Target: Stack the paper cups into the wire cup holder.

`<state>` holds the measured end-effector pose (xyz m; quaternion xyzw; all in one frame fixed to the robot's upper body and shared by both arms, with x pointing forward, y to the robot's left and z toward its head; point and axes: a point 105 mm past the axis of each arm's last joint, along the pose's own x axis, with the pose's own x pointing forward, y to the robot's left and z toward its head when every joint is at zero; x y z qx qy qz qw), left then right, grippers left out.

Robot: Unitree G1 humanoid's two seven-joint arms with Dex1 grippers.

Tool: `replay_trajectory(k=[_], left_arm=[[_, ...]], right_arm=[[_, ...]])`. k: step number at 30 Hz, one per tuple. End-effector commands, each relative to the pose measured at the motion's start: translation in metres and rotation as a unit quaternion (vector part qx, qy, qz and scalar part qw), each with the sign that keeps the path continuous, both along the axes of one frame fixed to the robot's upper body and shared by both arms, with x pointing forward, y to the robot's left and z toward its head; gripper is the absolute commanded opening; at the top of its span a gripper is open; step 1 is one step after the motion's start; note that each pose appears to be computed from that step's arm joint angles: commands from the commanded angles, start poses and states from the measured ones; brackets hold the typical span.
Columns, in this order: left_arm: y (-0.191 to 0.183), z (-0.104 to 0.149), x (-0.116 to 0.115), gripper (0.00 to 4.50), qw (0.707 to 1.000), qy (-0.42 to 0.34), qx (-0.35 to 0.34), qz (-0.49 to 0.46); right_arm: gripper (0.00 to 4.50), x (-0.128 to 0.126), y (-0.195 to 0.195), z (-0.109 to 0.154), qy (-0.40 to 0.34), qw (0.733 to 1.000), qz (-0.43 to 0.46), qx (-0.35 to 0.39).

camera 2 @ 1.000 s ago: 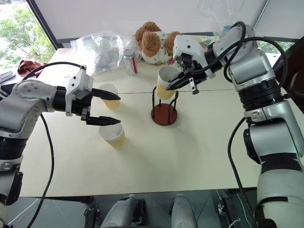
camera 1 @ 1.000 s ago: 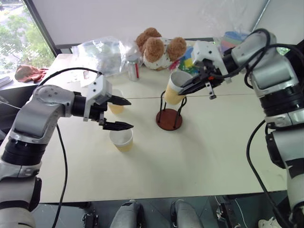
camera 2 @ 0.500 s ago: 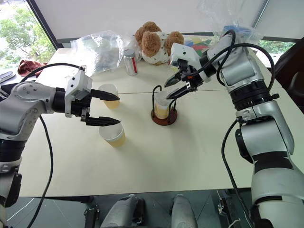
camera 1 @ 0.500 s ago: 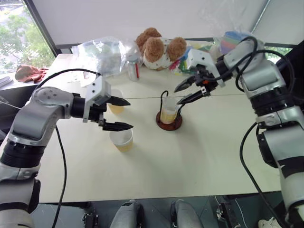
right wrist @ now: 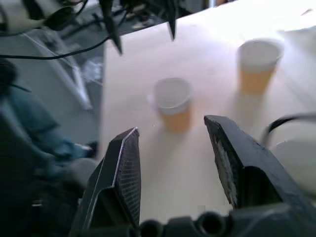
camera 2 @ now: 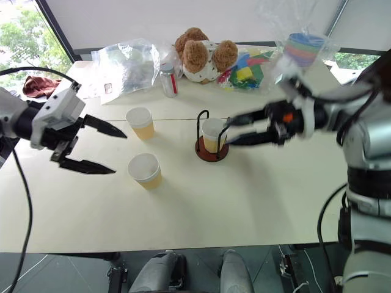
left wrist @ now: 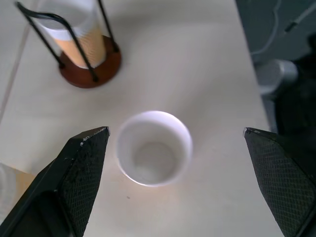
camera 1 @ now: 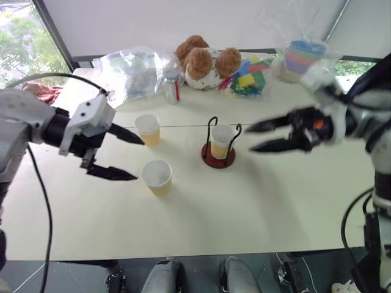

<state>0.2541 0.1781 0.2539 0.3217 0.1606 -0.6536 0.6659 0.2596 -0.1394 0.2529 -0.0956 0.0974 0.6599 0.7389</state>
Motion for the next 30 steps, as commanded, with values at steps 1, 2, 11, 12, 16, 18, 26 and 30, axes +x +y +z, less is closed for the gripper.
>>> replay_trajectory(k=[1, 2, 11, 12, 16, 18, 26, 30], left_arm=[[-0.005, -0.013, -0.009, 4.50, 0.998, -0.015, 0.049, -0.043], [-0.005, -0.019, -0.007, 4.50, 0.996, -0.030, 0.064, -0.049], [-0.018, -0.052, 0.009, 4.50, 0.989, -0.080, 0.091, -0.087], [-0.019, -0.055, 0.010, 4.50, 0.989, -0.080, 0.091, -0.089], [-0.024, -0.061, 0.014, 4.50, 0.988, -0.073, 0.087, -0.101], [-0.026, -0.066, 0.015, 4.50, 0.987, -0.068, 0.089, -0.111], [-0.030, -0.086, 0.029, 2.23, 0.984, -0.066, 0.101, -0.130], [-0.029, -0.086, 0.040, 0.21, 0.983, -0.081, 0.105, -0.128]], right_arm=[[2.27, -0.014, 0.005, -0.003, -0.019, 0.999, -0.032, 0.012], [2.27, -0.014, 0.007, -0.010, -0.013, 0.999, -0.044, 0.013], [2.27, -0.016, 0.015, -0.046, 0.019, 0.996, -0.089, 0.012], [2.27, -0.015, 0.014, -0.046, 0.018, 0.995, -0.094, 0.012], [2.27, -0.014, 0.012, -0.045, 0.015, 0.994, -0.110, 0.014], [2.27, -0.013, 0.011, -0.045, 0.013, 0.993, -0.118, 0.015], [2.32, -0.008, 0.004, -0.042, 0.002, 0.988, -0.153, 0.013], [2.32, -0.007, 0.001, -0.041, -0.003, 0.986, -0.166, 0.011]])
